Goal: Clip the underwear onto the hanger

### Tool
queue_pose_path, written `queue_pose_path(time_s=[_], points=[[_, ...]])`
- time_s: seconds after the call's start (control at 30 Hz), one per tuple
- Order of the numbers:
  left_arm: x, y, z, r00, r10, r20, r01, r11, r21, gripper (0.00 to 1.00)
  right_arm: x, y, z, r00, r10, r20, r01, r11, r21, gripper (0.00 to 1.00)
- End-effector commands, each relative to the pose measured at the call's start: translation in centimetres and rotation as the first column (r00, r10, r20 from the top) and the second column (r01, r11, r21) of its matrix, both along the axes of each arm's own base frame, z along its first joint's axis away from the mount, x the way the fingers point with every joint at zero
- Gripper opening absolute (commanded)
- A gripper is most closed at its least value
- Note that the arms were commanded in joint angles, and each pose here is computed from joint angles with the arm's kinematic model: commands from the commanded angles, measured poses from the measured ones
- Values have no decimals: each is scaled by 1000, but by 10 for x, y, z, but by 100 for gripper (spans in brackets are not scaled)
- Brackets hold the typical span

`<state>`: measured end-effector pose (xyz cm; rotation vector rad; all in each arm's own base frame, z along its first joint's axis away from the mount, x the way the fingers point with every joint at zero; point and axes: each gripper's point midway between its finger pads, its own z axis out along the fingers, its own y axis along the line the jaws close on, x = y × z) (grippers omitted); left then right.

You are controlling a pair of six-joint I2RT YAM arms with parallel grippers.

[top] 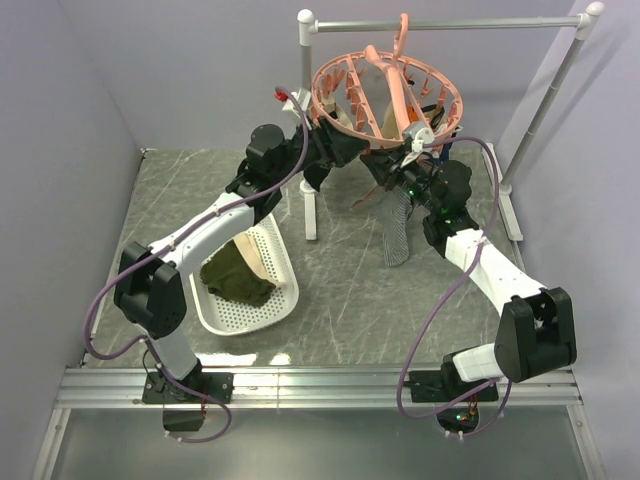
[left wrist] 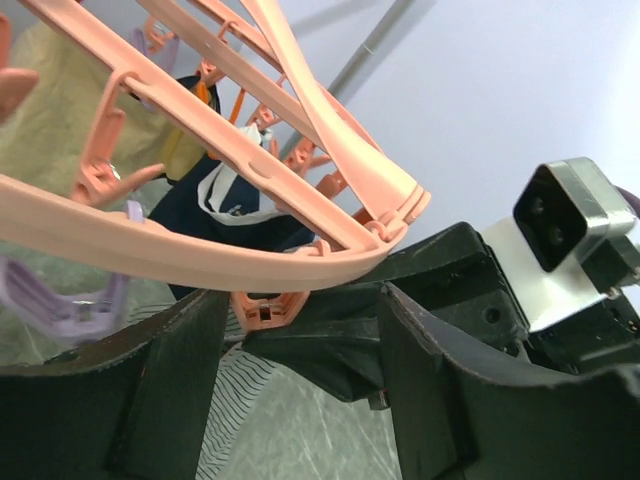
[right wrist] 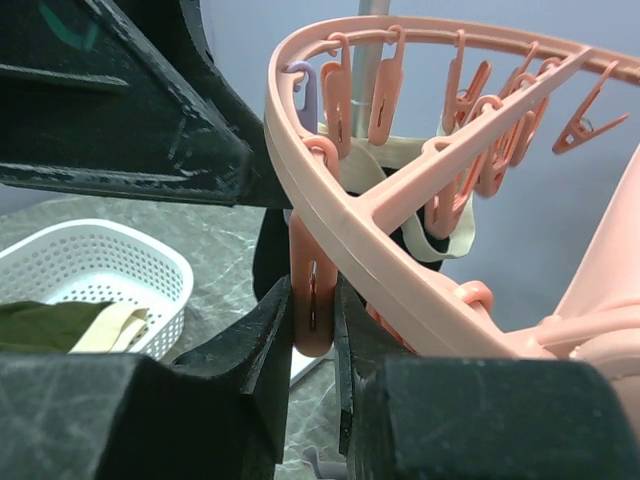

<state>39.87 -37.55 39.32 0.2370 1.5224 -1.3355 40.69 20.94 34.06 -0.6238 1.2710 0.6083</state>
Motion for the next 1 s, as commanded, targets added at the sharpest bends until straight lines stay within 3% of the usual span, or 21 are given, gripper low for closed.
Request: queue_pose_path(time_s=[0.0, 0.27, 0.5, 0.97], points=[[4, -3, 24, 996, 40, 74, -39, 999, -10, 65, -10, 4, 41, 992, 32, 120, -34, 999, 15, 0], [12, -2, 11, 994, 98, 44, -100, 993, 57, 57, -9, 3, 45, 992, 25, 125, -28, 999, 22, 0], [2, -3, -6, 997, 78, 10, -79, 993, 84, 58, -8, 3, 43, 993, 23, 117, -26, 999, 26, 0], [9, -12, 10, 996, 75, 46, -77, 996, 39, 57, -12, 5, 42, 991, 38, 125, -40, 999, 15, 0]])
